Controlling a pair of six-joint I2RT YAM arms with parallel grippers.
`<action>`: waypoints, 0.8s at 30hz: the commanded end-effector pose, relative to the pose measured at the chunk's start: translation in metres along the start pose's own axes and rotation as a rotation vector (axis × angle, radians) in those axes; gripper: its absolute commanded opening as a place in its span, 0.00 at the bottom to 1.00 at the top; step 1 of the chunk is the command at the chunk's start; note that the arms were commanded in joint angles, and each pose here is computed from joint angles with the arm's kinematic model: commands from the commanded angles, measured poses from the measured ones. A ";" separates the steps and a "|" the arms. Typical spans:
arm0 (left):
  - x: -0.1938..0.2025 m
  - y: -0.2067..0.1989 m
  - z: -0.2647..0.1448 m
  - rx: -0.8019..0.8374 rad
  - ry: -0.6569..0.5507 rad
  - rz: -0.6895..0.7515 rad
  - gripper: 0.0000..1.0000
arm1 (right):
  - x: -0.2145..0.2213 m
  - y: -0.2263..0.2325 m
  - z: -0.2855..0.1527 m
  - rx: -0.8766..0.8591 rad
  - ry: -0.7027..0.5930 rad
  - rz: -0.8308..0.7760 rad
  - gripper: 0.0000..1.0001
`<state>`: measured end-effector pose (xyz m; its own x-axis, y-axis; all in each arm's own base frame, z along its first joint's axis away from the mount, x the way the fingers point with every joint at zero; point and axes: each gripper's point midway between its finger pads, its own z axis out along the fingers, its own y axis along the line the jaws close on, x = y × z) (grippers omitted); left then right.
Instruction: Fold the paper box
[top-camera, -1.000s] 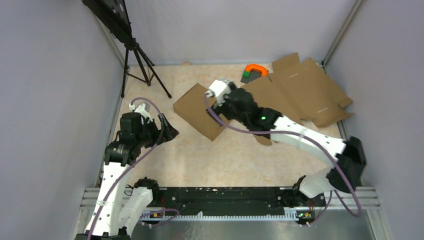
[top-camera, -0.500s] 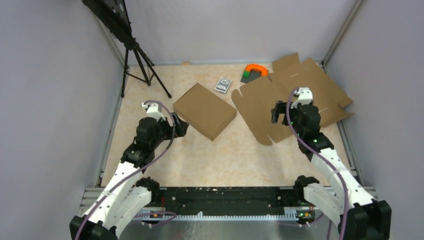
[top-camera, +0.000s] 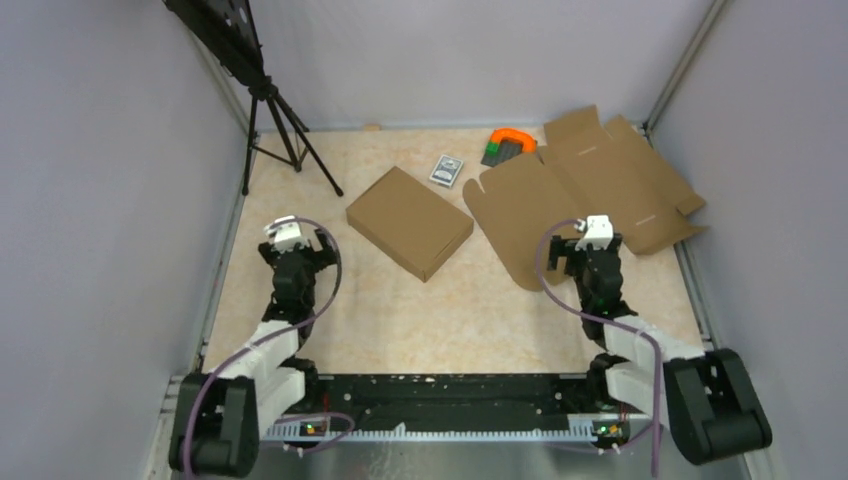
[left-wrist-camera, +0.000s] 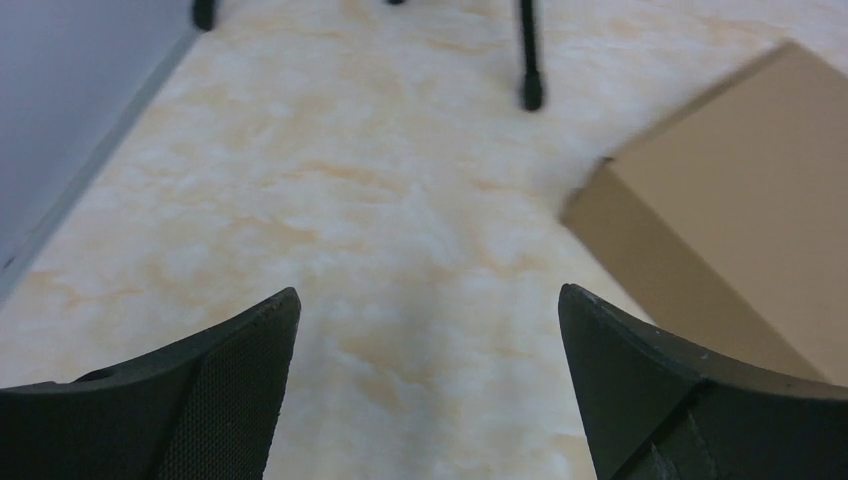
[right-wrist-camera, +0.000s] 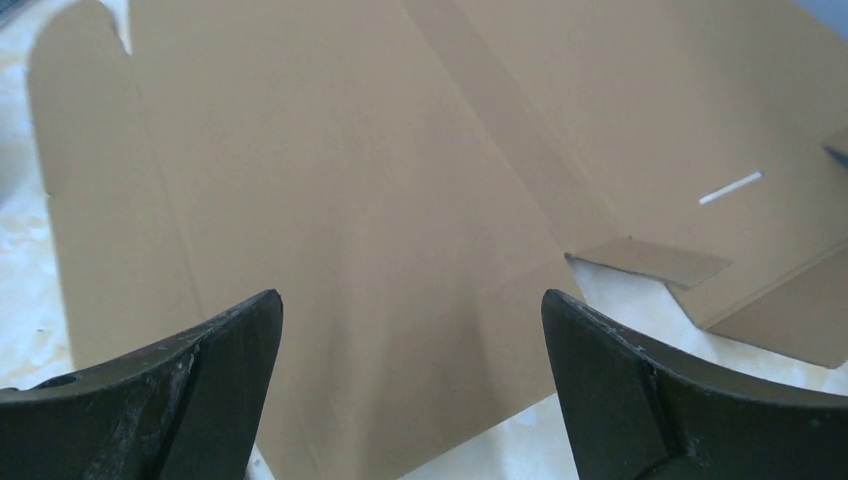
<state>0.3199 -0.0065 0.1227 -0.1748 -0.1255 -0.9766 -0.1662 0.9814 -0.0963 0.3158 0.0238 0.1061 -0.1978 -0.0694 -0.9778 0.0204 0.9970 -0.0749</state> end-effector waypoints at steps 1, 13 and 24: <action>-0.023 0.047 0.020 -0.088 -0.169 -0.034 0.98 | -0.031 -0.010 0.022 0.073 -0.159 0.032 0.98; 0.000 0.041 0.074 0.001 -0.066 0.023 0.99 | -0.005 -0.030 0.053 0.044 -0.131 0.082 0.93; 0.001 0.028 0.076 0.079 -0.053 0.060 0.99 | -0.004 -0.031 0.052 0.050 -0.127 0.090 0.99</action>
<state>0.3787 0.0391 0.0880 -0.1698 -0.0892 -0.9814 -0.1404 0.9879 -0.0655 0.3560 -0.0119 0.0792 -0.1510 -0.0012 -0.9885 0.0980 0.9951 -0.0162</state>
